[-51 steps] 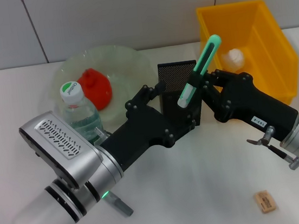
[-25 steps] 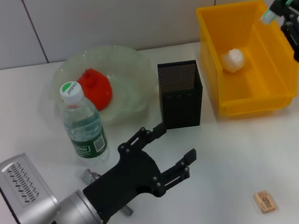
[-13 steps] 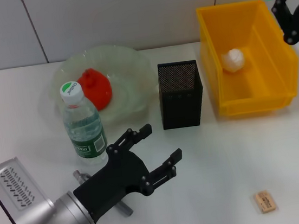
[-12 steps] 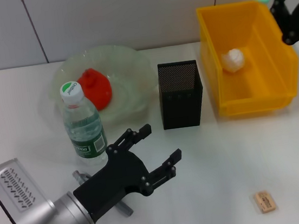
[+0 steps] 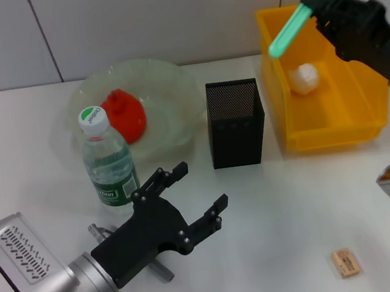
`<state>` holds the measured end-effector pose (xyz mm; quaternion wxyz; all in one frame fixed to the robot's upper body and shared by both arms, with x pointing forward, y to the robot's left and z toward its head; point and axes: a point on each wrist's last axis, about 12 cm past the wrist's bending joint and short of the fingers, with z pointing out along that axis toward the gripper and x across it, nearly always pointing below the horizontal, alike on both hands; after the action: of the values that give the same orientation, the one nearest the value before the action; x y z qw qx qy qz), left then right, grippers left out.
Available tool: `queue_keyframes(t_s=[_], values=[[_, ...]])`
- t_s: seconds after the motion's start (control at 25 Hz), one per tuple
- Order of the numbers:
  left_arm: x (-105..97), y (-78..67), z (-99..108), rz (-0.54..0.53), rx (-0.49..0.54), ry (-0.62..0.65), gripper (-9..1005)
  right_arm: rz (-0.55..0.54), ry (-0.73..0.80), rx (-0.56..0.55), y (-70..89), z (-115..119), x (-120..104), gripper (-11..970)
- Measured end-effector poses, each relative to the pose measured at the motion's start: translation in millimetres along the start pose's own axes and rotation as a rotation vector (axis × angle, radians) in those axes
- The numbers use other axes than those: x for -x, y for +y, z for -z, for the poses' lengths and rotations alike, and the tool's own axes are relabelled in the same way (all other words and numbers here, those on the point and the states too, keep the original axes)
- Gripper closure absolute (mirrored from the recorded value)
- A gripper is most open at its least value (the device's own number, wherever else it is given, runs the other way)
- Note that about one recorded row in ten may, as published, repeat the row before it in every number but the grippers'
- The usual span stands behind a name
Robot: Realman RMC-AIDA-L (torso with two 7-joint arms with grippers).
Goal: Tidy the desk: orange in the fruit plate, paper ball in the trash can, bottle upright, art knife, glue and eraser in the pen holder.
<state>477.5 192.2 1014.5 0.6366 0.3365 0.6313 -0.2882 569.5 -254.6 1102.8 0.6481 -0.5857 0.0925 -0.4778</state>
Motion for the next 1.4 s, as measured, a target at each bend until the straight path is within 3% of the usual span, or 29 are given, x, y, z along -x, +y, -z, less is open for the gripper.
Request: queue_keyframes(t_s=[0.24, 0.56, 0.88, 1.08, 1.4], values=[[-0.7, -1.3, 1.3, -0.014, 0.007, 0.000, 186, 0.168, -0.018, 0.001, 0.9, -6.9, 4.3, 866], [-0.8, -1.8, 2.1, -0.024, 0.012, -0.002, 185, 0.410, -0.089, 0.137, 18.9, -22.1, 12.8, 867], [-0.3, -2.5, 2.1, -0.034, 0.009, -0.007, 186, 0.568, -0.127, 0.185, 26.8, -28.5, 21.4, 867], [-0.4, -2.9, 2.1, -0.034, 0.007, -0.007, 186, 0.641, -0.154, 0.203, 30.0, -30.7, 24.9, 867], [-1.0, -4.5, 3.2, -0.032, 0.003, -0.006, 186, 0.646, -0.181, 0.192, 30.5, -37.2, 36.2, 860]])
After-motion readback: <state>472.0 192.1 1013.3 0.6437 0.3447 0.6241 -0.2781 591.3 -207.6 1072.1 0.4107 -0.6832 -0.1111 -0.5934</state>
